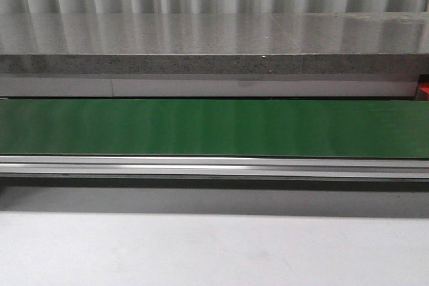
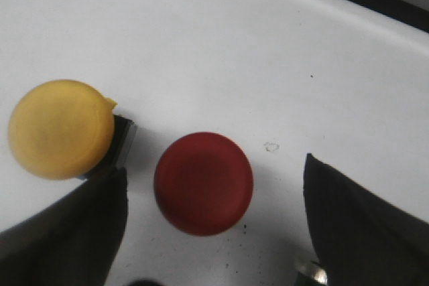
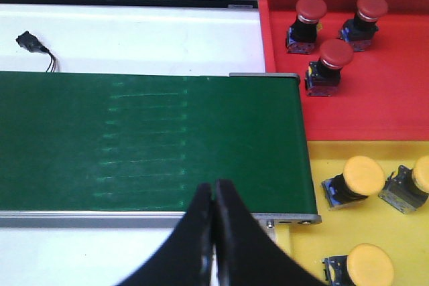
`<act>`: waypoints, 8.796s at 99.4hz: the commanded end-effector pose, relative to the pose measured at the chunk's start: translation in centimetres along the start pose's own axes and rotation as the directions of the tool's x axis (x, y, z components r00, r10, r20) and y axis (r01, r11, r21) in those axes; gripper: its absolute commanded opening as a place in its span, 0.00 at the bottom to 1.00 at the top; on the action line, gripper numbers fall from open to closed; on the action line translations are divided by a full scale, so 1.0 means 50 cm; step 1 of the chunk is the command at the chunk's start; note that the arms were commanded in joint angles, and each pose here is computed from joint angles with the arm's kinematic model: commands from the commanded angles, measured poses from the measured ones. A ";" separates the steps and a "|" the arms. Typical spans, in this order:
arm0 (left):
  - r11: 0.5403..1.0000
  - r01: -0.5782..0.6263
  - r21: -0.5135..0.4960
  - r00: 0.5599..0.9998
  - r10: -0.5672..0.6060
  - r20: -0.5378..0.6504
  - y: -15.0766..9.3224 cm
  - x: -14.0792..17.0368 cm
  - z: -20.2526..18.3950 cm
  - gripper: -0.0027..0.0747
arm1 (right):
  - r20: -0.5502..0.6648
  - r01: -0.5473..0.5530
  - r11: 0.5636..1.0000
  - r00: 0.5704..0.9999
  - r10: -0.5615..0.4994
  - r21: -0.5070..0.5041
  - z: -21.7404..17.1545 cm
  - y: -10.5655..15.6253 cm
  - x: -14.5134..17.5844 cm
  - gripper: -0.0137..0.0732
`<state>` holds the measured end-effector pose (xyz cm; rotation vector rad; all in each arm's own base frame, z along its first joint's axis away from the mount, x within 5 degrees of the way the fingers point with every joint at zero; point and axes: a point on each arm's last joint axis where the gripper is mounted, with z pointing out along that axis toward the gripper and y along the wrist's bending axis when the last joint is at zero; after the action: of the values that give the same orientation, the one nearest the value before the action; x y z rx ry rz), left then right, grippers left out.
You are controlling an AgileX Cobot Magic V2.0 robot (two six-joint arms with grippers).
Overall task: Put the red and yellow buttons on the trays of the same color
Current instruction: 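Move the left gripper over the button cluster and grasp the red button, then place the red button on the near end of the belt, release, then lower the left gripper over the yellow button and grasp it, then set the yellow button on the belt with the left gripper, then grasp the red button on the belt with the right gripper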
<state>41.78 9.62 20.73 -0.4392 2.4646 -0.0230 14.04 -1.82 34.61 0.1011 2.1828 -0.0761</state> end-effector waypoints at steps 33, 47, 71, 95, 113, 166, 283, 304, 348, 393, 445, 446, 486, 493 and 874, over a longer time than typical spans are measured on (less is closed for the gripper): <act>0.999 0.038 0.032 0.995 -0.041 0.093 -0.010 -0.056 -0.007 0.70 | 0.083 0.009 1.000 0.997 -0.009 0.002 -0.012 0.000 -0.022 0.01; 0.999 0.038 0.031 0.995 -0.041 0.092 -0.009 -0.055 0.000 0.70 | 0.083 0.009 1.000 0.997 -0.009 0.002 -0.012 0.000 -0.022 0.01; 0.999 0.038 0.031 0.996 -0.041 0.084 -0.009 -0.055 -0.001 0.45 | 0.083 0.009 1.000 0.997 -0.009 0.002 -0.012 0.000 -0.022 0.01; 0.999 0.034 0.038 0.995 -0.037 0.092 -0.014 -0.066 -0.043 0.01 | 0.083 0.009 1.000 0.997 -0.009 0.002 -0.012 0.000 -0.022 0.01; 0.998 0.023 0.060 0.984 -0.033 0.175 -0.026 -0.092 -0.160 0.01 | 0.083 0.009 1.000 0.997 -0.009 0.002 -0.012 0.000 -0.022 0.01; 0.972 -0.082 0.222 0.991 0.057 0.118 -0.076 -0.001 -0.319 0.01 | 0.083 0.009 1.000 0.997 -0.009 0.002 -0.012 0.000 -0.022 0.01; 0.961 -0.157 0.228 0.977 0.118 0.178 -0.114 0.031 -0.297 0.88 | 0.083 0.009 1.000 0.997 -0.009 0.002 -0.012 0.000 -0.022 0.01; 0.989 -0.067 0.134 0.983 0.042 0.181 -0.023 -0.004 -0.272 0.88 | 0.083 0.009 1.000 0.997 -0.009 0.002 -0.012 0.000 -0.022 0.01; 1.000 -0.019 -0.006 0.990 0.020 0.139 0.088 -0.049 -0.095 0.88 | 0.083 0.009 1.000 0.997 -0.009 0.002 -0.012 0.000 -0.022 0.01; 1.000 -0.017 -0.003 0.995 0.018 0.101 0.106 -0.093 0.038 0.82 | 0.083 0.009 1.000 0.997 -0.009 0.002 -0.012 0.000 -0.022 0.01; 0.999 -0.037 0.014 0.987 0.034 0.159 0.084 -0.123 -0.054 0.01 | 0.083 0.009 1.000 0.997 -0.009 0.002 -0.012 0.000 -0.022 0.01; 0.999 -0.038 0.018 0.986 0.034 0.163 0.080 -0.125 -0.064 0.01 | 0.083 0.009 1.000 0.997 -0.009 0.002 -0.012 0.000 -0.022 0.01; 0.982 -0.130 0.139 0.964 0.092 0.248 -0.034 -0.088 -0.340 0.01 | 0.083 0.009 1.000 0.997 -0.009 0.002 -0.012 0.000 -0.022 0.01; 0.979 -0.139 0.147 0.961 0.098 0.259 -0.043 -0.060 -0.367 0.01 | 0.083 0.009 1.000 0.997 -0.009 0.002 -0.012 0.000 -0.022 0.01; 0.903 -0.375 0.208 0.787 0.192 0.586 -0.039 0.403 -0.593 0.01 | -0.046 0.140 0.933 0.985 -0.164 -0.333 0.114 0.129 -0.072 0.83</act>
<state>9.66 -1.28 31.62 0.0958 1.9603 -0.1417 19.57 2.68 32.97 -0.2048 2.3320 0.1867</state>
